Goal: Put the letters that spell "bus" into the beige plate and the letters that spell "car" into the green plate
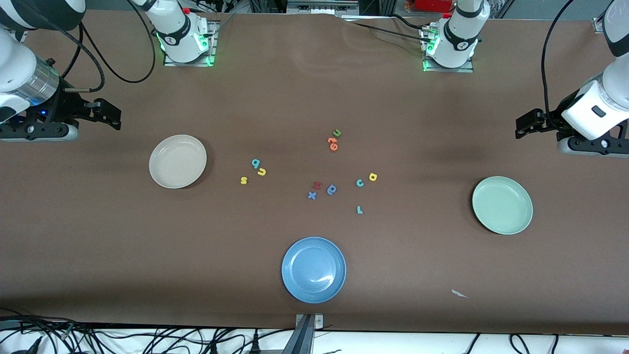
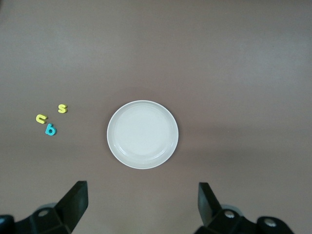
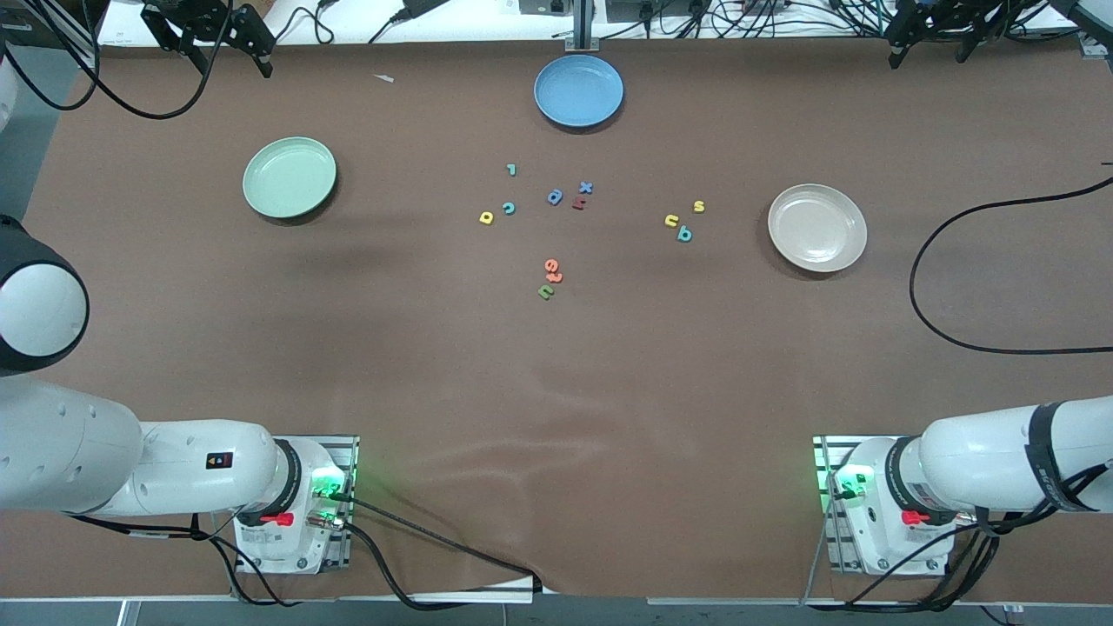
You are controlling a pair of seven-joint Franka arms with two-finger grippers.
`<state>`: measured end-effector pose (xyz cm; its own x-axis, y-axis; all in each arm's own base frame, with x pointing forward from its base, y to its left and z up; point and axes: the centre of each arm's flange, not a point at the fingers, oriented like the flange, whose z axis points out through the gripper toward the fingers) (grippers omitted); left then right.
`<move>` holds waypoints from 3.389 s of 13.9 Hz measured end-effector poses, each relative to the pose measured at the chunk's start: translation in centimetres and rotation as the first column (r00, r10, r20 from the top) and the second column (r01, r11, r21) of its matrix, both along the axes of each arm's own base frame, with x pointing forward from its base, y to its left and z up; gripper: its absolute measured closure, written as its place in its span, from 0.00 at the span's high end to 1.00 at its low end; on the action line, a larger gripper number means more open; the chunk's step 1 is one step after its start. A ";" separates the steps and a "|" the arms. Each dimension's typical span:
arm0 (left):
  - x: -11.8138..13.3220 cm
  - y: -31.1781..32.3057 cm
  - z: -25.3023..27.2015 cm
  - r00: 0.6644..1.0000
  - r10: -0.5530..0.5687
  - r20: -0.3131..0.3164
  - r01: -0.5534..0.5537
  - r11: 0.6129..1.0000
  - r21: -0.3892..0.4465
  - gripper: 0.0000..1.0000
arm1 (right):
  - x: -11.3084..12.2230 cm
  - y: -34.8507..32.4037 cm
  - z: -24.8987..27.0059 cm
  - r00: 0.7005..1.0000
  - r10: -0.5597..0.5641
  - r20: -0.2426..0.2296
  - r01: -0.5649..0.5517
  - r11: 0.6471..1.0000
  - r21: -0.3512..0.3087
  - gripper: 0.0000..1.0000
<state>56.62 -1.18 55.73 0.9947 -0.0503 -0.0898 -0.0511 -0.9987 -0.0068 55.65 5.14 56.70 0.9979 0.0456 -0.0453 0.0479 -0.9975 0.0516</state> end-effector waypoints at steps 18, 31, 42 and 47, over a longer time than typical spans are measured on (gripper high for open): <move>0.0 0.0 0.0 1.000 0.000 0.000 0.000 1.000 0.000 1.00 | -0.4 0.0 -0.5 0.998 0.028 -0.050 -0.028 1.000 0.006 1.00; 0.0 0.0 0.0 1.000 0.000 0.000 0.000 1.000 0.000 1.00 | -0.6 0.0 -0.7 0.997 0.030 -0.070 -0.027 0.999 0.045 1.00; 0.0 0.0 0.0 1.000 0.000 0.000 0.000 1.000 0.000 1.00 | -0.8 0.0 -0.8 0.996 0.031 -0.083 -0.028 0.999 0.044 1.00; 0.0 0.0 0.0 1.000 0.000 0.000 0.000 1.000 0.000 1.00 | -0.8 0.0 -0.8 0.996 0.032 -0.083 -0.028 0.999 0.044 1.00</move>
